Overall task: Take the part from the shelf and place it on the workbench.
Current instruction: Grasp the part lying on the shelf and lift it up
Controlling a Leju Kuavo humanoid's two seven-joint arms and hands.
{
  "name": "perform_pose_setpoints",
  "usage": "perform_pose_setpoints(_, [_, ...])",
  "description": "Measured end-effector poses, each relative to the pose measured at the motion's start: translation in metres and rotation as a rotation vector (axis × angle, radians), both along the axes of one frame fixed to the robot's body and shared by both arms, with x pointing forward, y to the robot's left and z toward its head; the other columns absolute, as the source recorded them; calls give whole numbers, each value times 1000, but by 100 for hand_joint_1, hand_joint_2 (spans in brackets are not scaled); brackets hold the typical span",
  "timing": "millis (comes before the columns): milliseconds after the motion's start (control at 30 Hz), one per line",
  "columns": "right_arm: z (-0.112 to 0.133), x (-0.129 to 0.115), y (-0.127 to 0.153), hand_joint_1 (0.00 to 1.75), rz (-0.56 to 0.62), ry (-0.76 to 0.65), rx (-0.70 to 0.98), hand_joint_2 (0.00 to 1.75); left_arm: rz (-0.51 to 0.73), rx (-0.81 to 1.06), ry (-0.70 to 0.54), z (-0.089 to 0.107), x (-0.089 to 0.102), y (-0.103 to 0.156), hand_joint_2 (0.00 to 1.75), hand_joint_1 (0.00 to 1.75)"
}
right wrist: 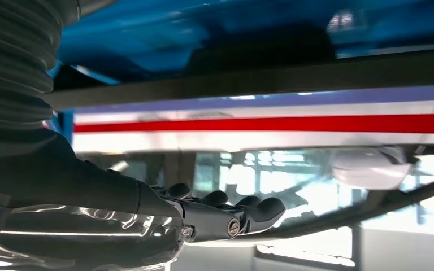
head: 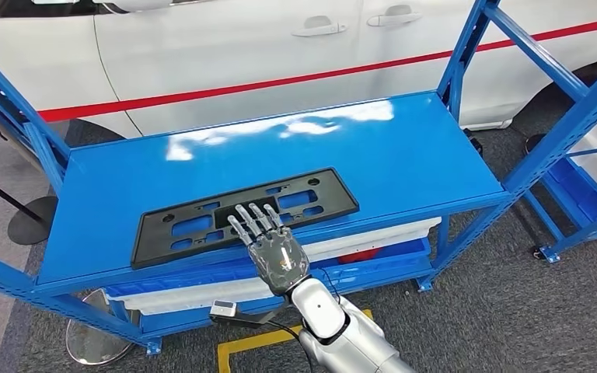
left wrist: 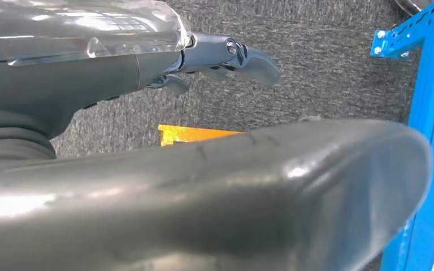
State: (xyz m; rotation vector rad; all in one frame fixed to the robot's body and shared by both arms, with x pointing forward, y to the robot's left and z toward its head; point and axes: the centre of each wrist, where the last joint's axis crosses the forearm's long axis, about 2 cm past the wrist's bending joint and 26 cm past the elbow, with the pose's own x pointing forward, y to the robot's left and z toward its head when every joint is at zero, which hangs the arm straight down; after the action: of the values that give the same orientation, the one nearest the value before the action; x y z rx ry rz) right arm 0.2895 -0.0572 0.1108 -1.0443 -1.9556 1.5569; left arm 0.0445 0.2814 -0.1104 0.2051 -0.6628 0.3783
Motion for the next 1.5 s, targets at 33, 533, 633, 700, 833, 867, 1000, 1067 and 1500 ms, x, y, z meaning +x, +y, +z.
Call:
perform_pose_setpoints(33, [0, 0, 0, 0, -1, 2, 1, 175, 0, 0, 0, 0, 0, 0, 0, 0])
perform_pose_setpoints(533, [-3, 1, 4, 0, -4, 24, -13, 175, 0, -2, 2, 0, -1, 0, 0, 0])
perform_pose_setpoints(633, [-2, 2, 5, 0, -4, 23, -12, 175, 0, -5, 3, 0, -1, -1, 0, 0])
perform_pose_setpoints(700, [-2, 3, 5, 0, -4, 23, -14, 175, -1, -6, 1, 0, -1, -1, 0, 0])
perform_pose_setpoints(833, [-5, 3, 4, 0, -7, 34, -21, 175, -3, -7, 3, 0, -1, -2, 0, 0])
perform_pose_setpoints(867, [-5, 4, 4, 0, -9, 35, -21, 175, -5, -7, 3, 0, -1, -2, 0, 0])
perform_pose_setpoints(1000, [0, 9, 5, 0, -20, 35, -19, 175, -15, -13, 5, 0, 0, -4, 0, 0])
perform_pose_setpoints(1067, [3, 13, 6, 0, -35, 41, -19, 175, -23, -10, 7, 0, 0, -3, 0, 0])
perform_pose_setpoints(1500, [30, 46, 10, 171, -130, 90, -36, 175, -71, 6, 15, 0, 0, 1, 0, 0])
